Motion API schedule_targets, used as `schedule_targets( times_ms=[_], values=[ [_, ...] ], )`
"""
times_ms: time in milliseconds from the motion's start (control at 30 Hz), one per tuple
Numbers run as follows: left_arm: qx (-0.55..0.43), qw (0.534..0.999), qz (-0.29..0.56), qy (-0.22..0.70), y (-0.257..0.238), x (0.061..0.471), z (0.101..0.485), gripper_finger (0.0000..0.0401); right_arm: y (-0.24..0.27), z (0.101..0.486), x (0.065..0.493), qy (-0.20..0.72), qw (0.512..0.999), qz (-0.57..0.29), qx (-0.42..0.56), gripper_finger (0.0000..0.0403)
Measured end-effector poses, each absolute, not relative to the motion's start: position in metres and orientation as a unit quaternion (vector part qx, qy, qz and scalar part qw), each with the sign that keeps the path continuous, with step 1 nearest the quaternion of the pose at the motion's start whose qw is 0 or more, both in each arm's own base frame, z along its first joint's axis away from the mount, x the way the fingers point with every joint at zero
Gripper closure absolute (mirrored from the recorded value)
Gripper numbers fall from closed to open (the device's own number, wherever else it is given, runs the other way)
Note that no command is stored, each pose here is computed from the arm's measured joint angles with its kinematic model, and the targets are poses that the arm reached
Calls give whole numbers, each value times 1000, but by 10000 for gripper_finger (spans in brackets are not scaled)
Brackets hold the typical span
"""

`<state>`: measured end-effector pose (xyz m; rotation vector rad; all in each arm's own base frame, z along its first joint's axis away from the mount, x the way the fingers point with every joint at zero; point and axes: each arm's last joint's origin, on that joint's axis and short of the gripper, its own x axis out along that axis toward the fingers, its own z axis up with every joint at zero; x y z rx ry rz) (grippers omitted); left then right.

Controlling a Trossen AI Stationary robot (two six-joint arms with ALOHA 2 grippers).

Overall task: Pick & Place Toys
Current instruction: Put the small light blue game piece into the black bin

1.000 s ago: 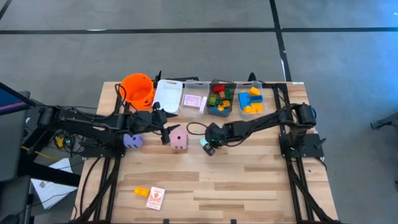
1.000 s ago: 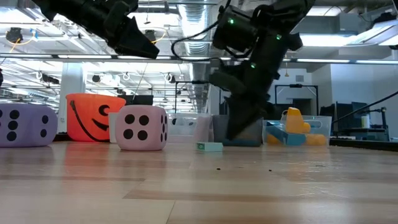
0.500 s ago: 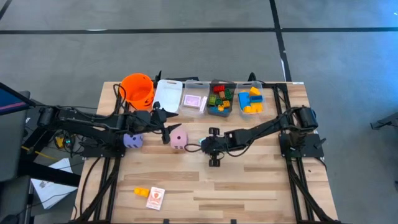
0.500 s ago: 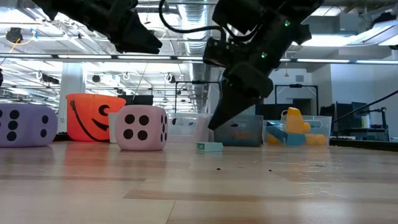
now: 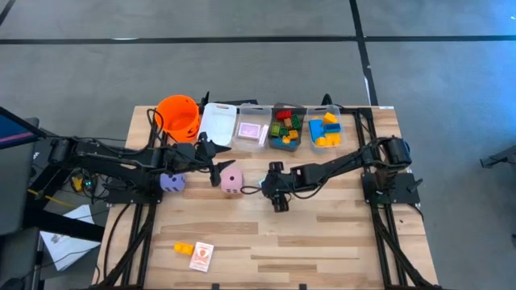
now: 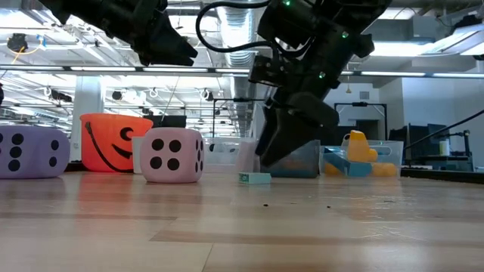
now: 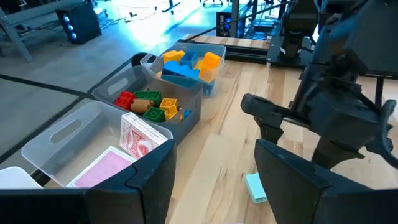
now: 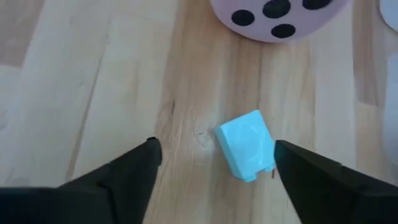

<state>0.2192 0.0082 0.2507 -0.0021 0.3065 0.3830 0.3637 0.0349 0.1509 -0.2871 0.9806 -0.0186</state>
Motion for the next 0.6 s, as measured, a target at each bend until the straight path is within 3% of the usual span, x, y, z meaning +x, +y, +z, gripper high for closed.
schedule_targets(
  times_ms=[200, 600],
  values=[
    [-1, 970, 189, 152, 8, 219, 251, 192, 18, 151, 365, 472, 873, 2, -127, 61],
    [-1, 970, 189, 152, 8, 219, 251, 192, -15, 152, 368, 460, 885, 33, -62, 74]
  ],
)
